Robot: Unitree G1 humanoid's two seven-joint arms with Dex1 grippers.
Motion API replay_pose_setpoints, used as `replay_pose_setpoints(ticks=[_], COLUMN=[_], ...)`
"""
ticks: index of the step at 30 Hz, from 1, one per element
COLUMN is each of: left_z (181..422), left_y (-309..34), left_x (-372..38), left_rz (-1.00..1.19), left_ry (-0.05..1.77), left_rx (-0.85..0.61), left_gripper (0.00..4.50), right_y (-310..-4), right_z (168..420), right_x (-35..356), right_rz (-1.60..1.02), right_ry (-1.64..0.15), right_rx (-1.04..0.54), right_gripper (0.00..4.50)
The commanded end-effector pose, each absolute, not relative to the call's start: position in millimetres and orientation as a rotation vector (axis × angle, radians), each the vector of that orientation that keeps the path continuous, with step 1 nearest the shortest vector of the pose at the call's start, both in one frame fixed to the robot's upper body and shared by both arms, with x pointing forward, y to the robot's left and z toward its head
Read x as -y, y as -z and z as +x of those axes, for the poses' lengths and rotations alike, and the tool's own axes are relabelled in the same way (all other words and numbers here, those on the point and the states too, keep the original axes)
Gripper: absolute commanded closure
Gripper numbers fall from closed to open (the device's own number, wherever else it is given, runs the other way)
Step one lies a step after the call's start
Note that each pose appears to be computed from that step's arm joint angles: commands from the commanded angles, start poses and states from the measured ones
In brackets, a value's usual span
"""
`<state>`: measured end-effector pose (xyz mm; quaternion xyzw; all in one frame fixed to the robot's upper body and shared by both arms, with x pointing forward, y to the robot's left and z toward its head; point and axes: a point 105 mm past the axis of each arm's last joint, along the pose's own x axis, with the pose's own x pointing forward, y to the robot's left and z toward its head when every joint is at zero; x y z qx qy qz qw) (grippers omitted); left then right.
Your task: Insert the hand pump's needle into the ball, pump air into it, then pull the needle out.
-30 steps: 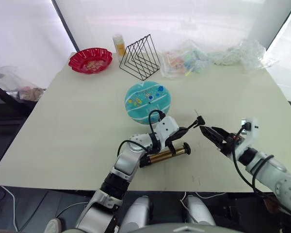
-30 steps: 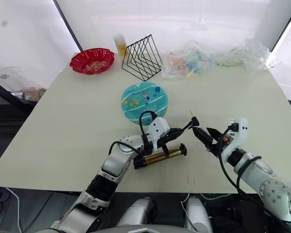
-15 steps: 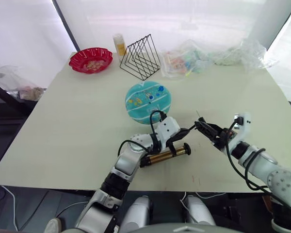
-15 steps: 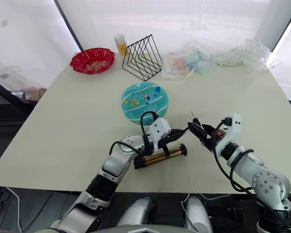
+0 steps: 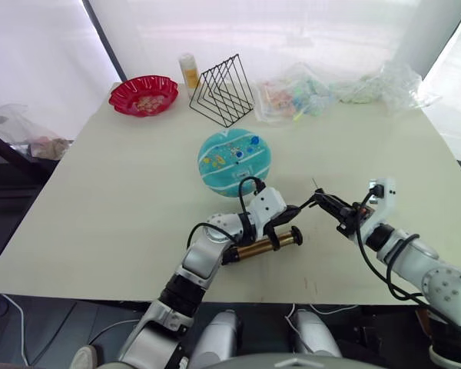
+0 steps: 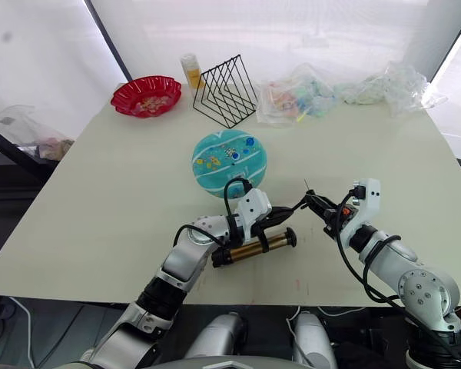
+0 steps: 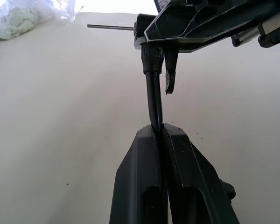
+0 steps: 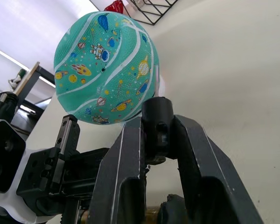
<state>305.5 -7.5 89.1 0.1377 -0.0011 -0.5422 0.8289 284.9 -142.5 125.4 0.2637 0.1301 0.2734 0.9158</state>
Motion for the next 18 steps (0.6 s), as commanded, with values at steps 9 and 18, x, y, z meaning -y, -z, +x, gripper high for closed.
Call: replay_pose_setpoints(ticks=[9,18], left_z=[301,297], left_y=[-110,-141], left_x=[5,-29], left_rz=[0.264,0.262], left_ry=[1.175,1.185], left_rx=[0.087,0.177], left_gripper=[3.79,0.05], right_y=[-141,-153], right_z=[286,274], right_x=[146,153], right_rz=[0.528,0.364], right_ry=[-0.573,-0.653], right_rx=[-0.2,-0.112], right_gripper=[4.1,4.1])
